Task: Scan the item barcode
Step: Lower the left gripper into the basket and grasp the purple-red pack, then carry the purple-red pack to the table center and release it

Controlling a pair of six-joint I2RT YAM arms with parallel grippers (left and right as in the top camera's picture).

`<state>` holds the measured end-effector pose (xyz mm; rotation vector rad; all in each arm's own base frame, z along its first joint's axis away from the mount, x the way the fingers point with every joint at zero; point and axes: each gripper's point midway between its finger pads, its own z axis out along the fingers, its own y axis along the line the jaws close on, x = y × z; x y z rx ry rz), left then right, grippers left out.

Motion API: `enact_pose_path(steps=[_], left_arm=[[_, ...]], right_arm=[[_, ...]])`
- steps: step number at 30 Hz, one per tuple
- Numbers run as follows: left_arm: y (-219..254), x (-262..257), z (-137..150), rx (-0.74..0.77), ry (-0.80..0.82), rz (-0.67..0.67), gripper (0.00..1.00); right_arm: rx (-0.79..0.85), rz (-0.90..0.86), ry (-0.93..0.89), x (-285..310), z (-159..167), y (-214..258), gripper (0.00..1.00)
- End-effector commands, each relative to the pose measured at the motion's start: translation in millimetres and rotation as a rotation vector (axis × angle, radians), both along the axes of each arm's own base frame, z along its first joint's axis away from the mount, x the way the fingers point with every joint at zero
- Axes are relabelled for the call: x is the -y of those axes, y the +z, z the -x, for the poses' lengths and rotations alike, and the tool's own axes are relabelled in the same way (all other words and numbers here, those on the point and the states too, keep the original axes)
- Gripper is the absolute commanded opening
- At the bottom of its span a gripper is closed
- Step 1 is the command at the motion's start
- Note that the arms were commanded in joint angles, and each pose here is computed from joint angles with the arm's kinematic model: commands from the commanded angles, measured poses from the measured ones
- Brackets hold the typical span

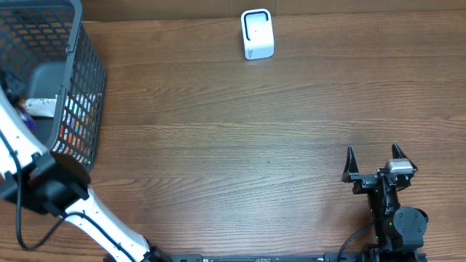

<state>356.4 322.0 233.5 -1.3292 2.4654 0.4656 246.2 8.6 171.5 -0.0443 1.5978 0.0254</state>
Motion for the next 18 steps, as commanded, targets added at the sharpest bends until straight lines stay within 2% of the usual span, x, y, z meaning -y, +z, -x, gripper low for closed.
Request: enact_pose_path(steps=[1, 3, 6, 10, 13, 16, 18], left_arm=[[109.3, 32.4, -0.5, 0.348, -0.047, -0.059, 0.04], [153.8, 53.1, 7.7, 0.476, -0.094, -0.085, 0.04], [195.5, 87.8, 13.4, 0.624, -0.189, -0.059, 0.04], [244.1, 183.1, 3.4, 0.839, -0.496, 0.113, 0.04], [235.6, 284.9, -15.7, 0.796, -0.78, 0.26, 0.04], [221.0, 344.7, -23.3, 0.732, -0.914, 0.342, 0.04], [197.8, 385.3, -29.0, 0.632, -0.986, 0.36, 0.04]], right_arm=[[0.003, 0.004, -0.014, 2.8, -0.3, -2.0, 1.0], [0.003, 0.004, -0.014, 2.8, -0.3, -2.0, 1.0], [0.003, 0.004, -0.014, 2.8, -0.3, -2.0, 1.0], [0.003, 0.004, -0.014, 2.8, -0.3, -2.0, 1.0], [0.003, 0.004, -0.014, 2.8, -0.3, -2.0, 1.0], [0.003, 0.004, -0.014, 2.8, -0.3, -2.0, 1.0], [0.003, 0.004, -0.014, 2.8, -0.3, -2.0, 1.0]])
